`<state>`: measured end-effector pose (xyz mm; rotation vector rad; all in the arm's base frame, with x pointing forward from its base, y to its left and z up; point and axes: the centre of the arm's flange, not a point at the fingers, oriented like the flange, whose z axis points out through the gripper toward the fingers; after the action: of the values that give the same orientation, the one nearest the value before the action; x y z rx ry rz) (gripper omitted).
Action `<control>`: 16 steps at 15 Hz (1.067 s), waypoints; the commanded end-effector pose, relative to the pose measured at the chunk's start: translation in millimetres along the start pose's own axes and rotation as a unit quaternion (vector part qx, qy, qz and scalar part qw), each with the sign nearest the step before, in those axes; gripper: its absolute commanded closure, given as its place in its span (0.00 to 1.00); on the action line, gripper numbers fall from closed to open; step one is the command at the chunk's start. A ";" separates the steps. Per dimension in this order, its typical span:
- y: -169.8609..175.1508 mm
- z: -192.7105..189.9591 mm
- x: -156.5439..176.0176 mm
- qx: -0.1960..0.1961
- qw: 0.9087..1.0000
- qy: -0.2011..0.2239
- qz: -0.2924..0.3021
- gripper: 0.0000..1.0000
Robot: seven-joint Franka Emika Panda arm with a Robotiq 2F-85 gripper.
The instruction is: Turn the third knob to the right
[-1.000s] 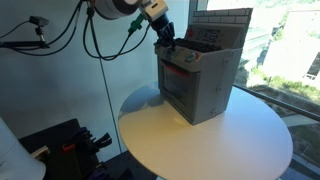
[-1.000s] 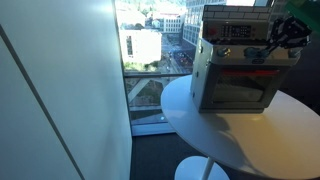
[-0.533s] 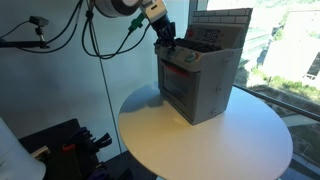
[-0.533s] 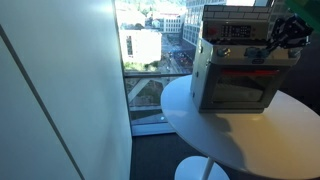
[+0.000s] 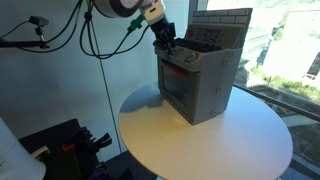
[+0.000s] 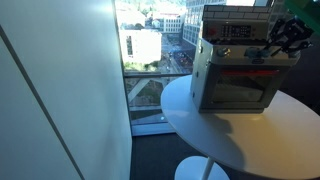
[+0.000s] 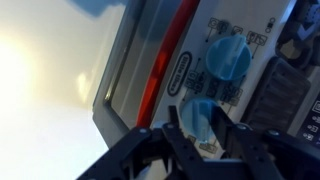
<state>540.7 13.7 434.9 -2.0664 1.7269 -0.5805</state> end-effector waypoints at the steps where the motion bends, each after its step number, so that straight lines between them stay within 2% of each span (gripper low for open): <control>1: 5.8 -7.8 -5.6 -0.009 1.000 -0.010 0.014 0.30; 5: 3.6 -14.0 -7.9 0.000 1.000 -0.012 0.013 0.01; 11: -7.4 -38.4 -9.4 0.011 1.000 -0.015 -0.024 0.00; 16: -12.0 -55.4 -10.8 -0.021 0.995 -0.020 -0.090 0.00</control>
<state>524.2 29.2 469.6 -2.1696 1.6109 -0.5746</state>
